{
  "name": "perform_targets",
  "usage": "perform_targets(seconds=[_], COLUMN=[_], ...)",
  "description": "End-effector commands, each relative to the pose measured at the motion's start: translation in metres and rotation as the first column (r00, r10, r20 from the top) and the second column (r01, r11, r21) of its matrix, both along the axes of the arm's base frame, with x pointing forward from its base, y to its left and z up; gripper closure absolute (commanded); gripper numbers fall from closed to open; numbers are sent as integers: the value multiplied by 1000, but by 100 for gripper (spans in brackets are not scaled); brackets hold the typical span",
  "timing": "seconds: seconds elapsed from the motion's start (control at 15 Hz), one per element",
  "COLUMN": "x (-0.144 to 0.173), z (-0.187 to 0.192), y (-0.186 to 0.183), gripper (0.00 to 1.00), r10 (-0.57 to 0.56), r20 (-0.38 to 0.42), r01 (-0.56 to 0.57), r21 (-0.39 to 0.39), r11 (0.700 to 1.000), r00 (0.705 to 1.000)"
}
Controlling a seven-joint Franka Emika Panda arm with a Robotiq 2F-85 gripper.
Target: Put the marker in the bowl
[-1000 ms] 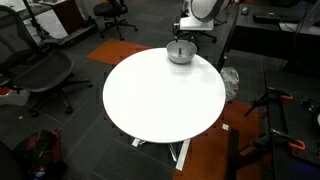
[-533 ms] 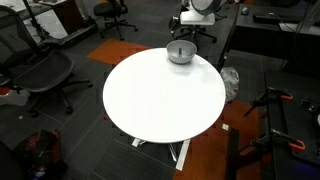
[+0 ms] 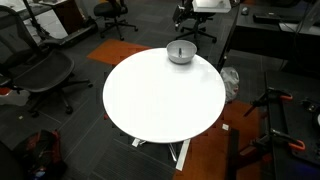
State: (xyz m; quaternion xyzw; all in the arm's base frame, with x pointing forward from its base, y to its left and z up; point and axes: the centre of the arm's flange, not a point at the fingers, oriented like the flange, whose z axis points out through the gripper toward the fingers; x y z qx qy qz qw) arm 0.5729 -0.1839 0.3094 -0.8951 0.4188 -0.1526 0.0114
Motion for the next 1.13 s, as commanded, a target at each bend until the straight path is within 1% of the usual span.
perform_targets(seconds=[0.0, 0.27, 0.47, 0.53, 0.6, 0.67, 0.8, 1.07], x=[-45, -69, -82, -86, -90, -68, -75, -78], z=[31, 43, 46, 47, 47, 39, 42, 43], y=[23, 39, 52, 56, 61, 53, 60, 62], gripper=[0, 0, 0, 0, 0, 0, 0, 0], r10=[67, 108, 143, 155, 184, 139, 167, 169], r20=[-34, -48, -42, -30, 0, -32, -20, -17], r01=[-66, -105, -140, -152, -183, -137, -165, -167], r21=[29, 49, 77, 78, 104, 70, 86, 88], r11=[997, 993, 987, 985, 978, 988, 983, 982], r00=[997, 993, 989, 987, 983, 990, 986, 985])
